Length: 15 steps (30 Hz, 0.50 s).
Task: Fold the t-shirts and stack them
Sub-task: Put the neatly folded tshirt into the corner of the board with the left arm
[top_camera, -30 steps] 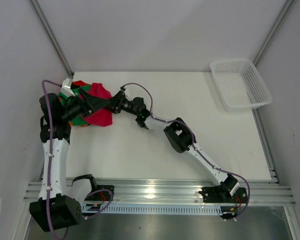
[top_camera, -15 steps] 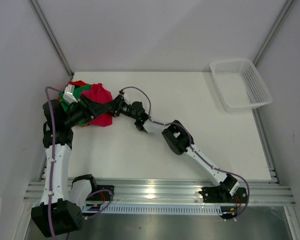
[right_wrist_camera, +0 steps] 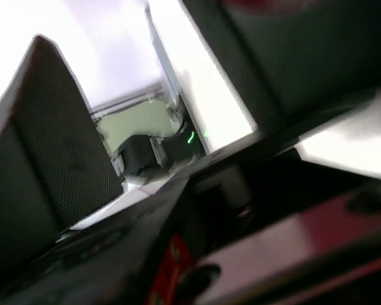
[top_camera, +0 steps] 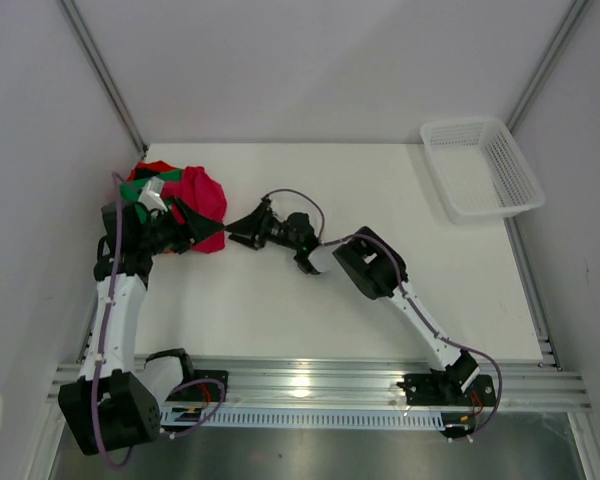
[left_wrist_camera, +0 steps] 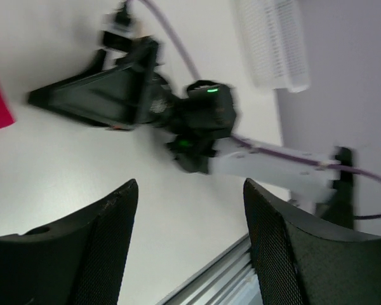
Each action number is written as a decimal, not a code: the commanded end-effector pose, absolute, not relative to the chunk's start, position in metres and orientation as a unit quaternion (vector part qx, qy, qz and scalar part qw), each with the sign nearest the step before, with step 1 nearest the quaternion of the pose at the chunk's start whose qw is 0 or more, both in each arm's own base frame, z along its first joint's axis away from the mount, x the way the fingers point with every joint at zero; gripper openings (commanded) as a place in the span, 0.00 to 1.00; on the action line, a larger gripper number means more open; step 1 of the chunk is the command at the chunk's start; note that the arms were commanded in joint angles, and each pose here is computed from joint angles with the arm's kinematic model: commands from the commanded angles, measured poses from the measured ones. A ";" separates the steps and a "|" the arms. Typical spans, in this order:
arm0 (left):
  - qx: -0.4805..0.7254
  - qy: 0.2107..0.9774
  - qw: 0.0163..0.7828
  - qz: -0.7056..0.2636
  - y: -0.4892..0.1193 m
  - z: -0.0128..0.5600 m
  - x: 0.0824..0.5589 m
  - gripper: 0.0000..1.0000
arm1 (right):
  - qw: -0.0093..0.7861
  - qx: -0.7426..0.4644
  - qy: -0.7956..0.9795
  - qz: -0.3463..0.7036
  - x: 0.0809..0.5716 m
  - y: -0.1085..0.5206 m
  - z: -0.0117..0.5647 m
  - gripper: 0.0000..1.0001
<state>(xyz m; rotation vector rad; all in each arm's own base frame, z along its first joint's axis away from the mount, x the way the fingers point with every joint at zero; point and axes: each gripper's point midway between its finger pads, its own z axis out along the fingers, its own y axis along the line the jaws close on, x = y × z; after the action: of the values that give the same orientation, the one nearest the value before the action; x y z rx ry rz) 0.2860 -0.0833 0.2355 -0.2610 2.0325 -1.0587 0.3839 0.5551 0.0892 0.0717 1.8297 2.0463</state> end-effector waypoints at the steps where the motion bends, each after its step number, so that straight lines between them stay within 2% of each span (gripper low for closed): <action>1: -0.080 0.850 0.392 -0.344 -0.071 0.205 0.293 0.70 | 0.271 -0.012 0.582 0.766 0.386 0.513 0.187 0.67; 4: -0.095 0.882 0.355 -0.296 -0.060 0.177 0.303 0.70 | 0.283 -0.006 0.596 0.752 0.380 0.482 0.182 0.67; 5: -0.102 0.886 0.359 -0.275 -0.052 0.180 0.312 0.70 | 0.293 -0.014 0.584 0.757 0.374 0.474 0.205 0.67; 7: -0.112 0.902 0.332 -0.253 -0.047 0.162 0.319 0.70 | 0.295 -0.020 0.592 0.749 0.363 0.458 0.203 0.67; 8: -0.115 0.903 0.340 -0.235 -0.040 0.168 0.328 0.70 | 0.306 -0.032 0.582 0.753 0.357 0.449 0.224 0.67; 14: -0.115 0.915 0.326 -0.208 -0.033 0.161 0.364 0.70 | 0.314 -0.077 0.613 0.721 0.317 0.422 0.234 0.66; 15: -0.117 0.918 0.320 -0.205 -0.032 0.157 0.368 0.69 | 0.322 -0.090 0.606 0.722 0.307 0.417 0.251 0.66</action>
<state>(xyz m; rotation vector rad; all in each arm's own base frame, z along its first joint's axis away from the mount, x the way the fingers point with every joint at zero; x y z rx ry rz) 0.3473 -0.0405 0.1474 -0.3614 2.4278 -0.6353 0.3365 0.4240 0.2156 -0.0562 1.6794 1.9203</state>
